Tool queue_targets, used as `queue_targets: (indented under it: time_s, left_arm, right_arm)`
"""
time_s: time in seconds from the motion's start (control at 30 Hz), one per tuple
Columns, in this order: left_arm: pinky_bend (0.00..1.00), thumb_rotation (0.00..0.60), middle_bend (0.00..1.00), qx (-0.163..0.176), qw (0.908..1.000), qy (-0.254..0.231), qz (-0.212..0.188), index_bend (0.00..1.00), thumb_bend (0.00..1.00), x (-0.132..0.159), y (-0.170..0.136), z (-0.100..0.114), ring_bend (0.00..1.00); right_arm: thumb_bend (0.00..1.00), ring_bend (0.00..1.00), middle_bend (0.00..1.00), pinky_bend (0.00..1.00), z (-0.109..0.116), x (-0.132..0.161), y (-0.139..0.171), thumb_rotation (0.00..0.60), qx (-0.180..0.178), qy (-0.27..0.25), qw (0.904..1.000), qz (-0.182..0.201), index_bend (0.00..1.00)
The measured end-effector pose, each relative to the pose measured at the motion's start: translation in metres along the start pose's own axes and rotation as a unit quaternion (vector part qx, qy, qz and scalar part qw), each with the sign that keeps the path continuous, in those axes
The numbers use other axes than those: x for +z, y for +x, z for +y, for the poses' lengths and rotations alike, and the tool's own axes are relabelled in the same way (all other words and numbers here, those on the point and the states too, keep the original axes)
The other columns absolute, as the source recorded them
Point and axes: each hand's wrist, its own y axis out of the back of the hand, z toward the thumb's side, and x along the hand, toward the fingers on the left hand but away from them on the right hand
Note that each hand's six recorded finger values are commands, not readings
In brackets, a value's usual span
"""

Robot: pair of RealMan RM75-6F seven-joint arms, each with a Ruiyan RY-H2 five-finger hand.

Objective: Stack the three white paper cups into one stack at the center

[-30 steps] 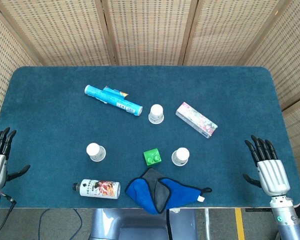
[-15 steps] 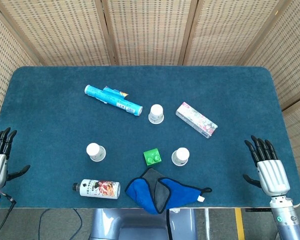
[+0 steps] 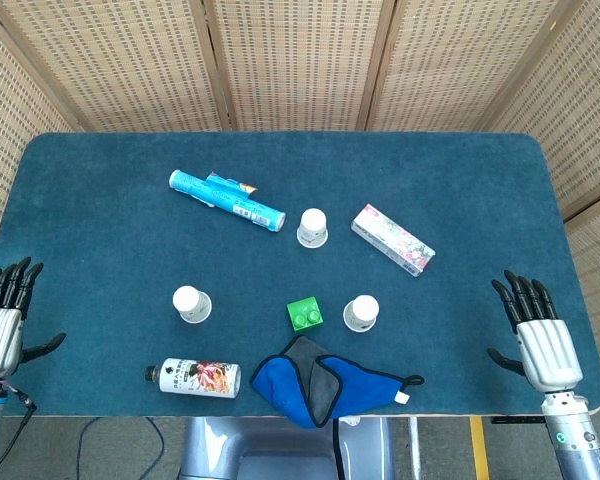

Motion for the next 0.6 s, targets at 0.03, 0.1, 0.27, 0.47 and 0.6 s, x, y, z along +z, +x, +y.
queue_targets:
  time_s: [0.03, 0.1, 0.27, 0.47, 0.6]
  left_arm:
    - [0.00, 0.600, 0.00, -0.004, 1.0000, -0.003, -0.002, 0.17, 0.05, 0.002, 0.001, 0.000, 0.00]
    - [0.01, 0.600, 0.00, -0.011, 0.9999, -0.004, -0.009, 0.22, 0.07, 0.007, 0.006, 0.001, 0.00]
    - [0.01, 0.600, 0.00, -0.013, 0.9991, 0.005, -0.039, 0.33, 0.10, 0.027, 0.026, 0.011, 0.00]
    - [0.01, 0.600, 0.00, -0.046, 0.9959, 0.026, -0.073, 0.34, 0.10, 0.053, 0.052, 0.006, 0.00]
    - [0.01, 0.600, 0.00, -0.080, 0.9915, 0.045, -0.092, 0.32, 0.10, 0.070, 0.071, -0.002, 0.00]
  right_arm:
    - [0.06, 0.00, 0.00, 0.00, 0.000, 0.000, 0.000, 0.600, 0.000, 0.000, 1.0000, 0.000, 0.04]
    - [0.06, 0.00, 0.00, 0.00, 0.001, 0.000, 0.000, 0.600, -0.001, -0.002, 1.0000, 0.001, 0.04]
    - [0.06, 0.00, 0.00, 0.00, 0.001, -0.001, 0.000, 0.600, -0.001, -0.003, 1.0000, 0.000, 0.04]
    - [0.06, 0.00, 0.00, 0.00, 0.002, -0.004, -0.002, 0.600, -0.001, -0.008, 0.9999, -0.007, 0.04]
    - [0.06, 0.00, 0.00, 0.00, 0.002, -0.006, -0.003, 0.600, -0.001, -0.011, 0.9999, -0.009, 0.04]
